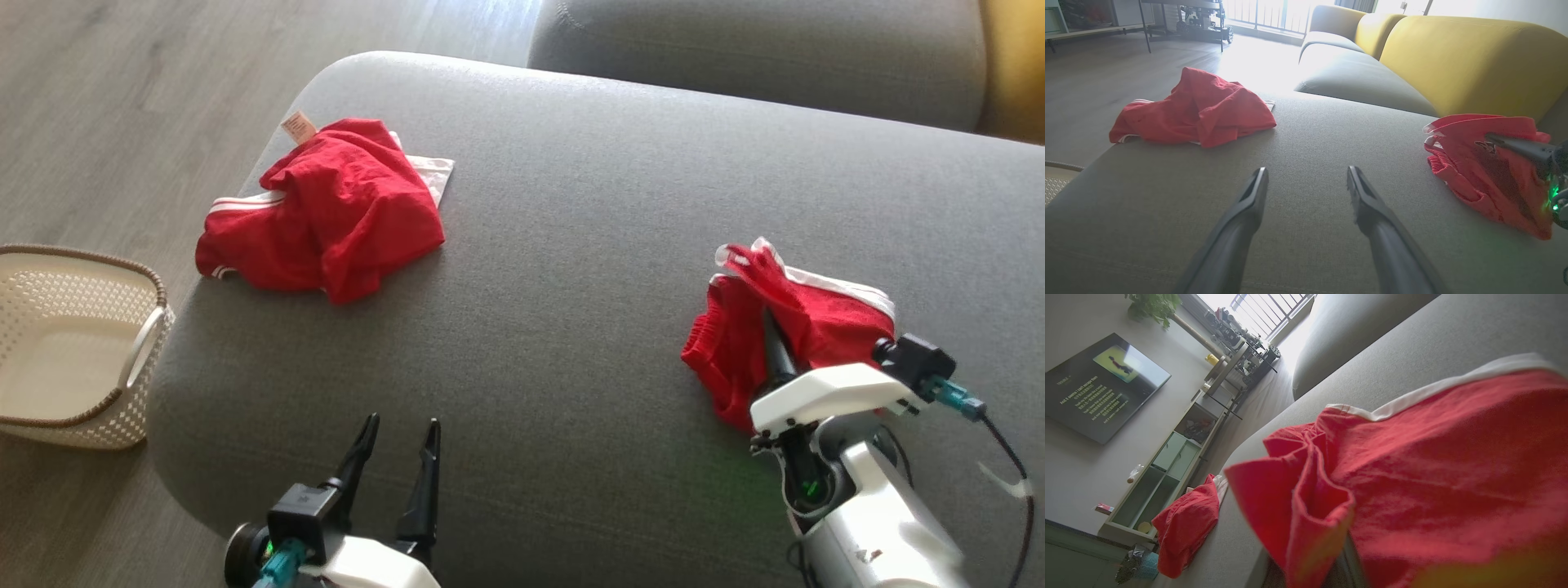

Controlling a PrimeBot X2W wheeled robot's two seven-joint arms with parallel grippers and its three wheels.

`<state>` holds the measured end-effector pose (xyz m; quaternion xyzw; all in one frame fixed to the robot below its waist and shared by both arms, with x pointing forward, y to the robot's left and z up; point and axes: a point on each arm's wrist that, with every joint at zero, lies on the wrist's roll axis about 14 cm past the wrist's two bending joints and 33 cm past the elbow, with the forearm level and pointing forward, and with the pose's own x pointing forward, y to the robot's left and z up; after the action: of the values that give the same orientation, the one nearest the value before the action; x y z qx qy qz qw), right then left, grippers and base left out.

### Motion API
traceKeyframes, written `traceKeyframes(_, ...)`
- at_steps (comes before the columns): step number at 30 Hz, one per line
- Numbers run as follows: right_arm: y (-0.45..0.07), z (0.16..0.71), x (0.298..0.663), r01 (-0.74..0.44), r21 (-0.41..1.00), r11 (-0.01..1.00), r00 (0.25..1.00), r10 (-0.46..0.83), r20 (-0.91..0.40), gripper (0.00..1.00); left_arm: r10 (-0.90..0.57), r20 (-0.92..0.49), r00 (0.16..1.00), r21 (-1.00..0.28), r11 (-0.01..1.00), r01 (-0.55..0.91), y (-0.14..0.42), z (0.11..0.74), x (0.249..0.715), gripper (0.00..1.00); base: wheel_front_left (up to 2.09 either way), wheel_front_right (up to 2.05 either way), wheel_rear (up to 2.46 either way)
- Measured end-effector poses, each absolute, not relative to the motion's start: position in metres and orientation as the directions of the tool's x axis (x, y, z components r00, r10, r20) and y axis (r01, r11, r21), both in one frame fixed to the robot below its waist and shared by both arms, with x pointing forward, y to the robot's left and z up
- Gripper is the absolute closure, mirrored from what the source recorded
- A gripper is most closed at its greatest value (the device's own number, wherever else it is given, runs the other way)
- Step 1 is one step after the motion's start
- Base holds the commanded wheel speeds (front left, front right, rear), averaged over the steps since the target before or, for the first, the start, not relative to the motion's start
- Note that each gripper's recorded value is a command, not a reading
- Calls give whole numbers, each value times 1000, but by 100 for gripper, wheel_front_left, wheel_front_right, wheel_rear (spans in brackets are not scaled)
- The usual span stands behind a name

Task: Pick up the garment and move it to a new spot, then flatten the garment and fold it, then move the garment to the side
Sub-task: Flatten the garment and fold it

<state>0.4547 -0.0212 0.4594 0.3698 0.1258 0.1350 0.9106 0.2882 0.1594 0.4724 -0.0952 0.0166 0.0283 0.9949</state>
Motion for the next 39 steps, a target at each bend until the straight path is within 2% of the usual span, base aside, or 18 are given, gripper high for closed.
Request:
traceKeyframes(3,-15,450,450,-154,696,701,919,361,-160,100,63,-47,997,-192,979,-71,162,470,286,0,0,0,0)
traceKeyframes(5,-14,445,449,-127,719,684,917,357,-178,0,68,-48,997,-193,978,-76,163,470,286,0,0,0,0)
traceKeyframes(10,-9,437,444,-119,718,686,906,371,-204,0,75,-48,996,-193,978,-83,165,470,284,0,0,0,0)
traceKeyframes(19,27,434,428,-185,732,656,852,478,-213,0,90,-48,995,-192,977,-97,168,470,282,0,0,0,0)
traceKeyframes(28,38,416,418,-152,741,654,818,504,-277,0,114,-47,992,-191,974,-121,175,470,277,0,0,0,0)
traceKeyframes(30,38,423,427,-153,747,647,832,493,-256,0,122,-30,992,-185,975,-126,179,475,278,0,0,0,0)
traceKeyframes(34,39,459,446,-236,730,641,864,482,-143,0,169,32,985,-170,972,-161,196,494,281,0,0,0,0)
traceKeyframes(39,26,503,459,-355,632,689,893,450,11,0,163,69,984,-156,976,-151,199,503,277,0,0,0,0)
